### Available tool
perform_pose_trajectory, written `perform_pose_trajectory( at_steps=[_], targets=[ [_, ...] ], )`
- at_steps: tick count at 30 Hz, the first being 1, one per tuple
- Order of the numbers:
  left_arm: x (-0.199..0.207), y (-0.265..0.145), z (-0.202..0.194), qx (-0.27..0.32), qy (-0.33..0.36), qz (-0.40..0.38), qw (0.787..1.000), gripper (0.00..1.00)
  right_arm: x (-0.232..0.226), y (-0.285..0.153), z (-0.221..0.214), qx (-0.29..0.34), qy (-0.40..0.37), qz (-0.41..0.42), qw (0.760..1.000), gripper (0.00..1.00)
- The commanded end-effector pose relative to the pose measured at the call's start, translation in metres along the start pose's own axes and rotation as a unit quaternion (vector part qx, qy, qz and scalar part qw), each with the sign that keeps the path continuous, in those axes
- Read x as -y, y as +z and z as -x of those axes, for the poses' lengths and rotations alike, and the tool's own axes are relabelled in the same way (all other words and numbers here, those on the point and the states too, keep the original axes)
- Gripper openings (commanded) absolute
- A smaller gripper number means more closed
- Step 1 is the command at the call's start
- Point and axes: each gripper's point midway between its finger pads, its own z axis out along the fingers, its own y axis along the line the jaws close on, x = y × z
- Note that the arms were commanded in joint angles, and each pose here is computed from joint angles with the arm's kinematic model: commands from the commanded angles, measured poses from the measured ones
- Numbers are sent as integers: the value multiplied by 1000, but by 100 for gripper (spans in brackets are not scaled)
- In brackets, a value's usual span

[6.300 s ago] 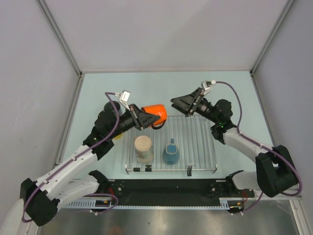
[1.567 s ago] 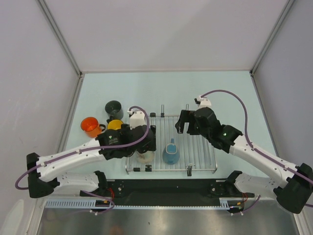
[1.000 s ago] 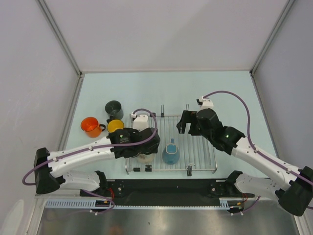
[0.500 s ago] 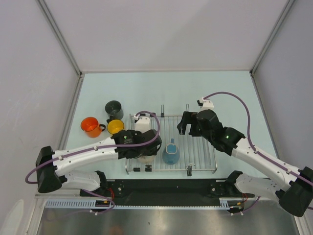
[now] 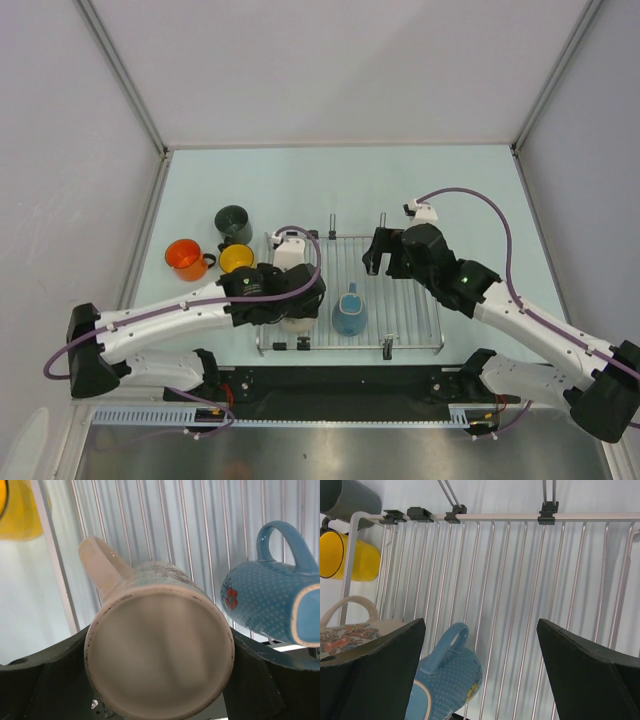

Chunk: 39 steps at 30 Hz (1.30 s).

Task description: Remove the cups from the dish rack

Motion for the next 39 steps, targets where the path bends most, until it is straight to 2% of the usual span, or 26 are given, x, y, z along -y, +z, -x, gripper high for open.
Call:
perform_pose_trajectory(
  at_steps=[1, 7, 11, 12, 13, 15, 16, 17, 18, 19, 21, 23, 24, 25, 26, 28, 29, 31, 32, 34, 35, 37, 38, 39],
  targets=[
    [15, -48, 69, 98, -16, -49, 994, 0, -2, -9, 19, 26, 1, -7, 1000, 100],
    [25, -105, 142, 189, -29, -99, 977, 0, -5, -22, 39, 54, 7, -8, 998, 100],
    [20, -117, 171, 223, -45, -134, 965, 0, -3, -26, 42, 60, 11, -10, 998, 100],
    [24, -121, 183, 235, -64, -166, 956, 0, -4, -28, 44, 64, 15, -7, 998, 100],
    [22, -112, 180, 232, -66, -172, 955, 1, -5, -30, 45, 69, 16, -3, 998, 100],
    [17, -122, 198, 269, -98, -210, 935, 0, -8, -36, 52, 83, 22, 10, 996, 100],
    [21, -110, 187, 255, -90, -229, 935, 0, -11, -39, 55, 90, 25, 17, 996, 100],
    [23, -112, 187, 263, -93, -252, 927, 1, -13, -42, 57, 96, 27, 25, 995, 100],
    [23, -135, 206, 315, -115, -294, 895, 0, -14, -44, 62, 104, 33, 30, 994, 100],
    [30, -124, 192, 303, -105, -324, 890, 1, -17, -49, 65, 110, 36, 42, 992, 100],
    [36, -133, 197, 323, -115, -373, 862, 1, -22, -54, 72, 116, 45, 57, 991, 100],
    [42, -134, 204, 323, -115, -398, 851, 1, -26, -56, 77, 121, 53, 71, 989, 100],
    [49, -124, 199, 303, -107, -410, 853, 0, -29, -56, 75, 116, 57, 84, 988, 100],
    [58, -130, 198, 297, -104, -444, 839, 0, -32, -58, 76, 118, 60, 96, 987, 100],
    [59, -138, 206, 314, -105, -464, 822, 0, -36, -60, 80, 125, 65, 110, 984, 100],
    [66, -133, 200, 298, -106, -490, 812, 0, -41, -64, 80, 125, 73, 133, 981, 100],
    [64, -138, 207, 313, -106, -502, 799, 1, -45, -67, 84, 131, 77, 144, 978, 100],
    [66, -128, 203, 296, -116, -519, 793, 1, -48, -75, 85, 138, 79, 164, 974, 100],
    [63, -137, 209, 311, -110, -540, 775, 0, -50, -78, 89, 147, 81, 174, 970, 100],
    [56, -121, 205, 291, -139, -560, 763, 0, -54, -85, 91, 152, 81, 194, 966, 100],
    [56, -134, 207, 308, -128, -588, 737, 0, -54, -91, 94, 162, 89, 203, 961, 100],
    [48, -115, 201, 286, -164, -600, 729, 0, -57, -96, 96, 170, 93, 222, 956, 100],
    [46, -125, 202, 303, -154, -620, 707, 0, -54, -99, 96, 176, 98, 225, 953, 100],
    [44, -118, 196, 295, -163, -626, 703, 0, -58, -101, 93, 171, 96, 239, 951, 100]
  ],
)
